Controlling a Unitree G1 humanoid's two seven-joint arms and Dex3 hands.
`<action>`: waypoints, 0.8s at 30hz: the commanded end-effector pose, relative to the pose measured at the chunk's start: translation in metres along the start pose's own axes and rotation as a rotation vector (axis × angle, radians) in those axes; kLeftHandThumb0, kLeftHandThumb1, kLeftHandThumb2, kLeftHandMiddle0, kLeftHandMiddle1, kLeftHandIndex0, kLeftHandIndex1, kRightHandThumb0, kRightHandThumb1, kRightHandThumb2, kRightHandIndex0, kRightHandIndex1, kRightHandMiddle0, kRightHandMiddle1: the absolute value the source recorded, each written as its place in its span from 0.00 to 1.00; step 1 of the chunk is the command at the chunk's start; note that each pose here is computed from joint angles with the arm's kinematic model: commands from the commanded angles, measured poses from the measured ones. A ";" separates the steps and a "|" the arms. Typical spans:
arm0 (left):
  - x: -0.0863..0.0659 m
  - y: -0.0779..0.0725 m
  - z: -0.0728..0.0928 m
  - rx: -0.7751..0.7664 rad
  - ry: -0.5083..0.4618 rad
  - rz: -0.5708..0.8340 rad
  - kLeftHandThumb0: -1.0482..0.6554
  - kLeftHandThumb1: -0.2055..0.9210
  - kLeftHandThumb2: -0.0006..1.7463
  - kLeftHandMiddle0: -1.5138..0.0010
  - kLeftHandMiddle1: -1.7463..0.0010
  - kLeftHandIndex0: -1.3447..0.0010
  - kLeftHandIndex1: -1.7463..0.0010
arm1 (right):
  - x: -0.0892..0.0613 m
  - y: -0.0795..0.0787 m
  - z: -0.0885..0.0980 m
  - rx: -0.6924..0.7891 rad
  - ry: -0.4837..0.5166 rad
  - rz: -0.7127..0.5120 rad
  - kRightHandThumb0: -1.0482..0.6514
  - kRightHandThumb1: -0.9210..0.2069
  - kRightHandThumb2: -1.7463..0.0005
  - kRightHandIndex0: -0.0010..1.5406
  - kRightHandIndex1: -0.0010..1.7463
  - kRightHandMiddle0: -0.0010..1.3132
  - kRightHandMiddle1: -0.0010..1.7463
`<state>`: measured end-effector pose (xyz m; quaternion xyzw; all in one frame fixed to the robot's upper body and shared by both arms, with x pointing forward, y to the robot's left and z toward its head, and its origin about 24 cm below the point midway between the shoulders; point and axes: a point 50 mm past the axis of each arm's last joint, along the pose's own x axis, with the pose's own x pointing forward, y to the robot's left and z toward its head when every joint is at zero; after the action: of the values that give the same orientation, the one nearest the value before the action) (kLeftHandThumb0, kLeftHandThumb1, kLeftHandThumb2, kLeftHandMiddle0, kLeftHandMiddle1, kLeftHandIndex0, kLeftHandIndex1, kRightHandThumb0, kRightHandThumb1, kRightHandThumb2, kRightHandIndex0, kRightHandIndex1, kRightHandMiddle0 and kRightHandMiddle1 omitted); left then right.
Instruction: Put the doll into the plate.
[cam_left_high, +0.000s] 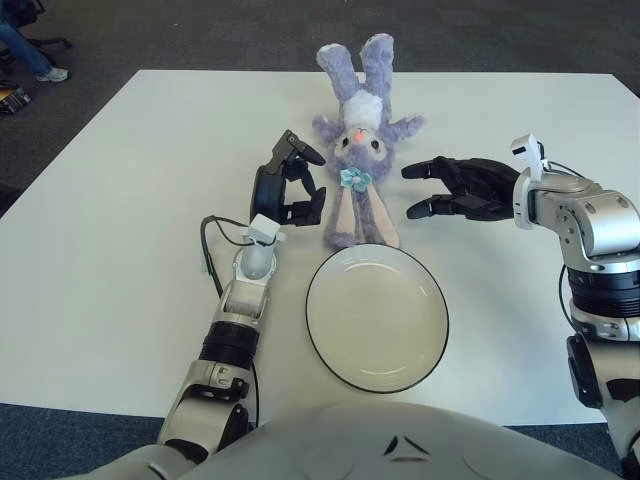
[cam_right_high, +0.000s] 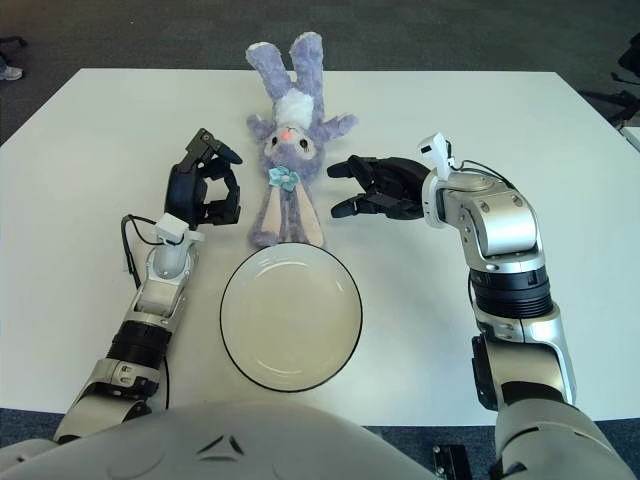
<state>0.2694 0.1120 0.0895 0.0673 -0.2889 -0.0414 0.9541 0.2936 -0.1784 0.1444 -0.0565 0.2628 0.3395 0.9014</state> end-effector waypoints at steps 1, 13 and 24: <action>-0.037 0.002 -0.025 0.006 0.167 0.010 0.37 0.63 0.62 0.34 0.00 0.66 0.00 | 0.000 -0.002 0.002 0.018 0.005 0.002 0.15 0.00 0.50 0.21 0.46 0.00 0.35; -0.037 0.003 -0.025 0.011 0.163 0.008 0.37 0.64 0.61 0.33 0.00 0.66 0.00 | 0.002 -0.001 0.010 -0.016 0.005 0.042 0.16 0.00 0.48 0.20 0.42 0.00 0.28; -0.037 0.002 -0.024 0.017 0.157 0.012 0.37 0.64 0.61 0.33 0.00 0.66 0.00 | 0.002 -0.001 0.016 -0.034 0.031 0.104 0.16 0.00 0.46 0.17 0.40 0.00 0.22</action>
<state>0.2690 0.1122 0.0894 0.0712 -0.2906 -0.0409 0.9533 0.2994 -0.1749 0.1491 -0.0567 0.2793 0.3753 0.8820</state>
